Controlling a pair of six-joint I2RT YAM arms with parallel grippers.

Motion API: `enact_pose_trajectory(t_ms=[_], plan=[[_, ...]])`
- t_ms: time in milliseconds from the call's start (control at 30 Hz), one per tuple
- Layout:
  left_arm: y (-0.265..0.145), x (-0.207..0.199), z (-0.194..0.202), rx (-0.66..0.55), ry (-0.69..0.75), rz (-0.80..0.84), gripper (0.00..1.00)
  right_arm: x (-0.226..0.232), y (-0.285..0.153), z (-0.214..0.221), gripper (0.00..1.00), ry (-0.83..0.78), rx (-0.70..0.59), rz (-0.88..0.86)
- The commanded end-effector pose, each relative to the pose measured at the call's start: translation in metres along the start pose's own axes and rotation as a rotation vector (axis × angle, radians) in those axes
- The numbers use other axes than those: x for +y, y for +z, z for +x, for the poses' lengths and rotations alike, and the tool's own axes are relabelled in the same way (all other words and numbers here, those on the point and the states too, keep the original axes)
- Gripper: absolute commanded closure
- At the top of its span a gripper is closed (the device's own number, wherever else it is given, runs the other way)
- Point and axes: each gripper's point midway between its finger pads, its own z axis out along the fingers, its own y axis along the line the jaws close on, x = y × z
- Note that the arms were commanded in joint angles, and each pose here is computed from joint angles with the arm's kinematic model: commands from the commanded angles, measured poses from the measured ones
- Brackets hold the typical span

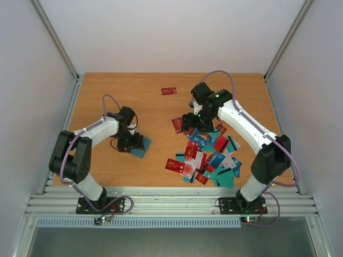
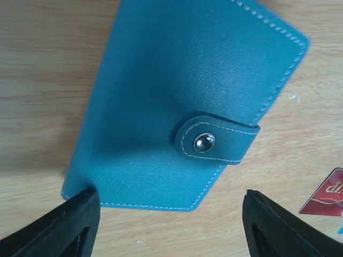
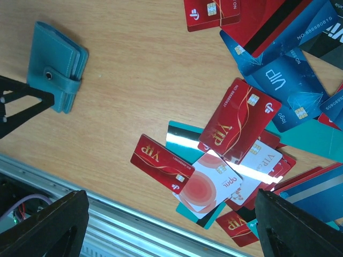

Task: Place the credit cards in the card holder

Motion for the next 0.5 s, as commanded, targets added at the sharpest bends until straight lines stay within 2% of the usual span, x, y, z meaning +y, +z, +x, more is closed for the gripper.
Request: enact_pose_trajectory(t_ms=[0, 167, 300, 467], plan=[[0.018, -0.009, 0.004, 0.042, -0.006, 0.085, 0.28, 0.000, 0.004, 0.000, 0.15, 0.014, 0.014, -0.002], [0.027, -0.010, 0.018, 0.063, -0.088, 0.094, 0.33, -0.001, 0.008, 0.000, 0.15, 0.012, 0.023, 0.003], [0.032, -0.026, 0.030, 0.078, -0.128, 0.151, 0.35, 0.001, 0.011, -0.001, 0.15, 0.012, 0.040, -0.006], [0.011, -0.045, 0.030, 0.016, -0.117, 0.196, 0.35, 0.002, 0.010, -0.001, 0.15, 0.007, 0.044, -0.011]])
